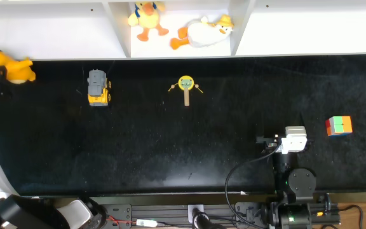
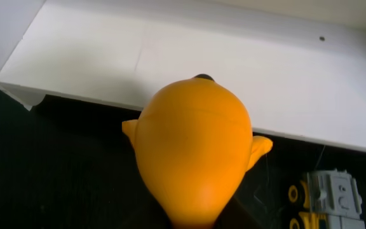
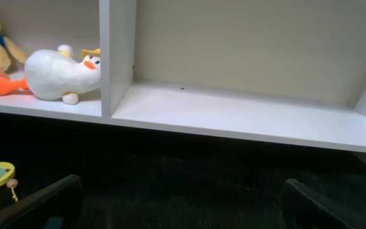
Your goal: Store Toys
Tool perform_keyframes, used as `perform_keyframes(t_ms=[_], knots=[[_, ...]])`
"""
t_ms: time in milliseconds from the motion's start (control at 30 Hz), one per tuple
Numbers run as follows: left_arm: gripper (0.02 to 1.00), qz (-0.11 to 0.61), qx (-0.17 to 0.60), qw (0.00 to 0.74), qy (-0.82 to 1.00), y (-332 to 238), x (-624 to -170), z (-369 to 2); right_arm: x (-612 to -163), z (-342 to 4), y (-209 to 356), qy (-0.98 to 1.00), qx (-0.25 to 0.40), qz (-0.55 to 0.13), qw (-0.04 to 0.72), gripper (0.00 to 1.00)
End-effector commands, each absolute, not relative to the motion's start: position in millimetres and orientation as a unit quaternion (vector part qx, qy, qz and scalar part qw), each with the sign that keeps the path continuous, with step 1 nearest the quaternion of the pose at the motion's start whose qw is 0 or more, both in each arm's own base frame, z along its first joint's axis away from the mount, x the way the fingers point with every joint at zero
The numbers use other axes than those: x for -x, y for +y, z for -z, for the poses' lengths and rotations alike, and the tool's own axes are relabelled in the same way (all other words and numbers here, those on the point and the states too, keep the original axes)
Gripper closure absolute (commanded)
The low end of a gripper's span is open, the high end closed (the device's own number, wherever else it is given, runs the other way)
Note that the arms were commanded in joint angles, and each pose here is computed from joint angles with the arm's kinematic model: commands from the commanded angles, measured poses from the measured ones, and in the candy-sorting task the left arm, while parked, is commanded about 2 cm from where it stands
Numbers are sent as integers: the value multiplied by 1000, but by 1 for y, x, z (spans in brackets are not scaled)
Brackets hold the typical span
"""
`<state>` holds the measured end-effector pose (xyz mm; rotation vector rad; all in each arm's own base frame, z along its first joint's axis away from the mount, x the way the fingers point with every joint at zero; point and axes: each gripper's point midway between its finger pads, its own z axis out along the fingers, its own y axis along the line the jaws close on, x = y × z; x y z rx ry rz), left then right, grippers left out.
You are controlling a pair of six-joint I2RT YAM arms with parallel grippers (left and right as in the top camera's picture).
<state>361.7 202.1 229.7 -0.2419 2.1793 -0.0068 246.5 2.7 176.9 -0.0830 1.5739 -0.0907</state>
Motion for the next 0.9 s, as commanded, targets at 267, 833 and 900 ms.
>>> perform_keyframes(t_ms=[267,833,900], knots=[[901,-6,112,476,872,199,-388,-239,-247,-173,5,708,40,38,704,5],[901,-7,85,494,865,199,-440,-232,-247,-173,5,708,40,38,704,7],[901,-6,82,494,866,199,-447,-233,-247,-173,5,708,40,38,704,5]])
